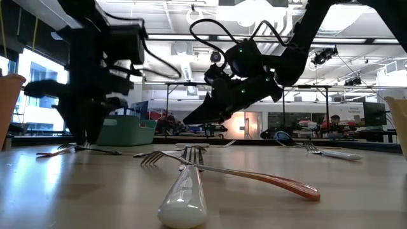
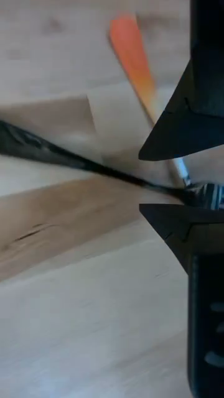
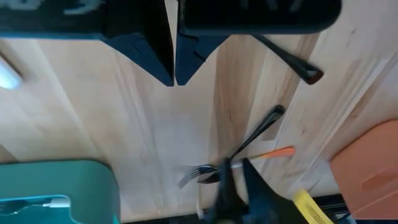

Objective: Sort silverware by color (type)
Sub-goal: Put the black fork into the yellow bin

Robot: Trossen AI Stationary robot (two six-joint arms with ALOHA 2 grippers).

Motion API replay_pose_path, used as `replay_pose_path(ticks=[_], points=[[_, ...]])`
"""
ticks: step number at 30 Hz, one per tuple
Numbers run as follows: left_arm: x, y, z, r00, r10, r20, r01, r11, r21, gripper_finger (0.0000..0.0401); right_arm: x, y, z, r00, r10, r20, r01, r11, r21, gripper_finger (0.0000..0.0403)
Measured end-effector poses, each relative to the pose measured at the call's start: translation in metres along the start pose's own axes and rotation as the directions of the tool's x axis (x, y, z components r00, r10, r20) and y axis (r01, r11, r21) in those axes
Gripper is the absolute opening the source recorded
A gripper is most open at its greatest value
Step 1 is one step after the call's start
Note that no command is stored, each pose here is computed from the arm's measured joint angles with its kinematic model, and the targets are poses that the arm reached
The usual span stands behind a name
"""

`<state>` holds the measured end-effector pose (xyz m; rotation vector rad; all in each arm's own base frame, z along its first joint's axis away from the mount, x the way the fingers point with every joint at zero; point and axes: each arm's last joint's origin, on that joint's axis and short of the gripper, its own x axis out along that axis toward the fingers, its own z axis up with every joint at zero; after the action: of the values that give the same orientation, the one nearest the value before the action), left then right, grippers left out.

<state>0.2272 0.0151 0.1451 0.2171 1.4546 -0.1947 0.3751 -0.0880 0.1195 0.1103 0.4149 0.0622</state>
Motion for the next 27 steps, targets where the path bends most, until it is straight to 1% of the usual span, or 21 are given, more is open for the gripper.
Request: replay_pose_path(ticks=[2,5,8,10,14,15,20,23,25,27], points=[[0.007,0.003,0.002,0.999,0.011,-0.038,-0.010,1.000,0.018,0.0112,0.000,0.000,0.000,1.000,0.001,-0.001,-0.001,1.000,-0.001,0.0000],[0.013,0.007,0.004,0.997,0.018,-0.076,-0.017,1.000,0.017,0.0106,0.000,0.000,0.000,1.000,0.000,0.000,0.000,1.000,-0.001,0.0000],[0.014,0.008,0.006,0.996,0.011,-0.087,-0.008,1.000,0.030,0.0090,0.000,0.000,0.000,1.000,-0.001,0.000,0.001,1.000,0.001,0.0000],[0.013,0.007,0.007,0.996,0.016,-0.087,-0.011,0.999,0.051,0.0072,0.000,0.000,0.000,1.000,-0.001,0.000,0.001,1.000,0.001,0.0000],[0.012,0.007,0.009,0.996,0.026,-0.088,-0.019,0.997,0.080,0.0017,0.000,0.000,0.000,1.000,-0.001,0.000,0.001,1.000,0.003,0.0000],[0.012,0.007,0.009,0.996,0.028,-0.090,-0.020,0.996,0.088,0.0010,0.000,0.000,0.000,1.000,-0.001,-0.001,0.001,1.000,0.003,0.0000],[0.007,0.004,0.008,0.996,0.050,-0.078,-0.042,0.994,0.105,0.0005,-0.001,-0.001,0.001,1.000,-0.011,-0.001,0.011,1.000,0.001,0.0000],[-0.005,0.005,0.007,0.996,0.083,-0.029,-0.081,0.994,0.068,0.0003,-0.006,0.000,0.007,1.000,-0.025,-0.012,0.025,1.000,-0.004,0.0000],[-0.015,0.006,0.005,0.995,0.095,0.019,-0.095,0.995,0.012,0.0003,-0.013,0.002,0.013,0.999,-0.028,-0.029,0.028,1.000,-0.007,0.0000],[-0.026,0.008,0.003,0.990,0.111,0.089,-0.107,0.993,-0.046,0.0002,-0.021,0.004,0.017,0.997,-0.067,-0.044,0.066,0.998,-0.018,0.0000]])
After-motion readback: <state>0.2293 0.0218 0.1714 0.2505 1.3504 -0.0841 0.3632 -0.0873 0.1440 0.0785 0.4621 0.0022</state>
